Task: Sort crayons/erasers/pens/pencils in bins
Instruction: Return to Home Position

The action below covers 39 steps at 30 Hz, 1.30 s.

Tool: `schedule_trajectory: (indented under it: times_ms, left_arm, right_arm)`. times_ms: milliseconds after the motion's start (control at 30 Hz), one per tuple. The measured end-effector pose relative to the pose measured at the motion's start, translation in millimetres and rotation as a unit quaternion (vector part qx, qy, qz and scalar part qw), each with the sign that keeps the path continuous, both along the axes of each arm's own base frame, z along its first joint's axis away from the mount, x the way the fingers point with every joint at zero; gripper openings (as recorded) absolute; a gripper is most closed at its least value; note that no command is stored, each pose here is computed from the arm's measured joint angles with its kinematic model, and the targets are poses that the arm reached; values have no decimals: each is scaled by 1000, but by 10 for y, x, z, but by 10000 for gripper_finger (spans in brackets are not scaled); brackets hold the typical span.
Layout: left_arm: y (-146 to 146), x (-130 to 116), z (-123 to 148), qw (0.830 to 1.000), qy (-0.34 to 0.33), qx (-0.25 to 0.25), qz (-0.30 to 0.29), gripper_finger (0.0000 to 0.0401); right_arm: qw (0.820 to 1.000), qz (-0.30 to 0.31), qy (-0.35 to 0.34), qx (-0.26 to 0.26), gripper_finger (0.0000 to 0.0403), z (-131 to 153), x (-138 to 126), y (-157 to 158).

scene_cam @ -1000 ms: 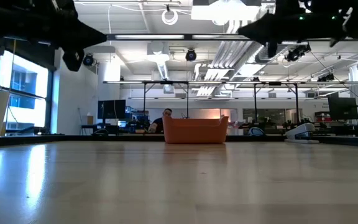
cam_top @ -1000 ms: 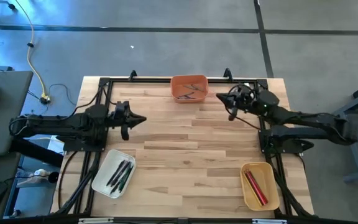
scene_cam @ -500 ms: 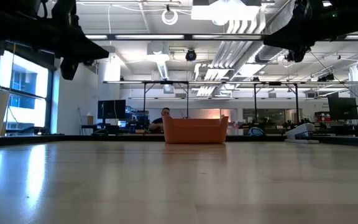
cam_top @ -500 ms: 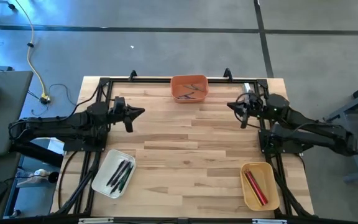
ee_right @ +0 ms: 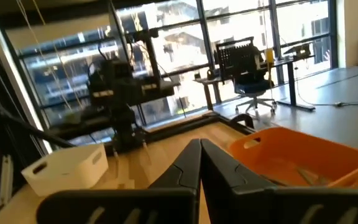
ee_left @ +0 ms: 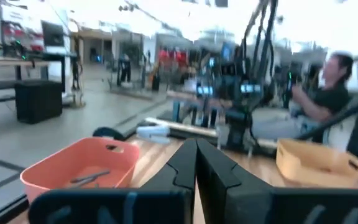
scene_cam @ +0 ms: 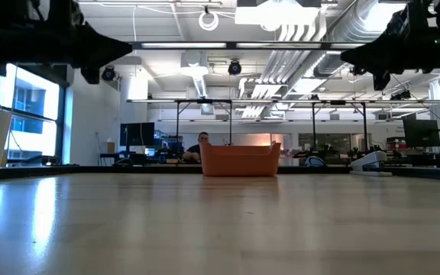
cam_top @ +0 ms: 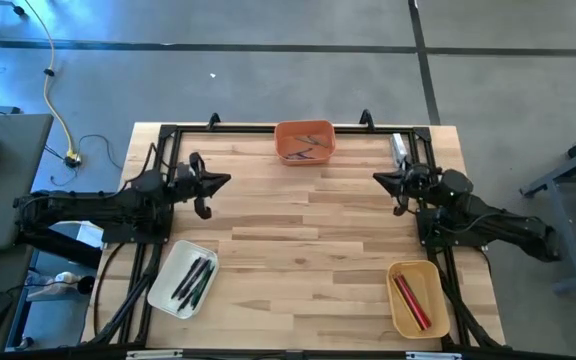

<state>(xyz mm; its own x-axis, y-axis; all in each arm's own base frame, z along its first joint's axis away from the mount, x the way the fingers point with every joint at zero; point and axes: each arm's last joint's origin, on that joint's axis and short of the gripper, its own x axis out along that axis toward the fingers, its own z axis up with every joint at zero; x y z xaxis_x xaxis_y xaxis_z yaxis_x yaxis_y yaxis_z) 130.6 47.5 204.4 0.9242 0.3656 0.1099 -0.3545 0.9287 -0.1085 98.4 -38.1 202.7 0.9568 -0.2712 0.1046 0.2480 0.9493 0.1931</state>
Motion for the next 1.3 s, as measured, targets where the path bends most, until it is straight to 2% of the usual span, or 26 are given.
schedule_trajectory:
  times_ms: [167, 400, 733, 967, 1200, 1300]
  left_arm:
    - [8, -100, -221, 999, -36, -24, 24, 0]
    - [-10, -142, -229, 1000, -13, -11, 10, 0]
    - [-62, -314, -255, 999, -2, -19, 35, 0]
    - [-104, -409, -341, 999, 22, -44, 24, 0]
    - [-69, -425, -330, 999, 18, -38, 35, 0]
    - [-51, -434, -336, 998, 25, -32, 42, 0]
  right_arm:
    - [999, 0, -40, 8, 0, -162, -81, 32]
    - [1000, 5, -18, 2, 0, -230, -88, 40]
    - [1000, 22, -8, 4, 0, -248, -83, 48]
    - [1000, 0, -9, 5, 0, -250, -86, 35]
    - [1000, 2, -9, 8, 0, -252, -85, 36]
    - [1000, -24, -11, 5, 0, -247, -90, 23]
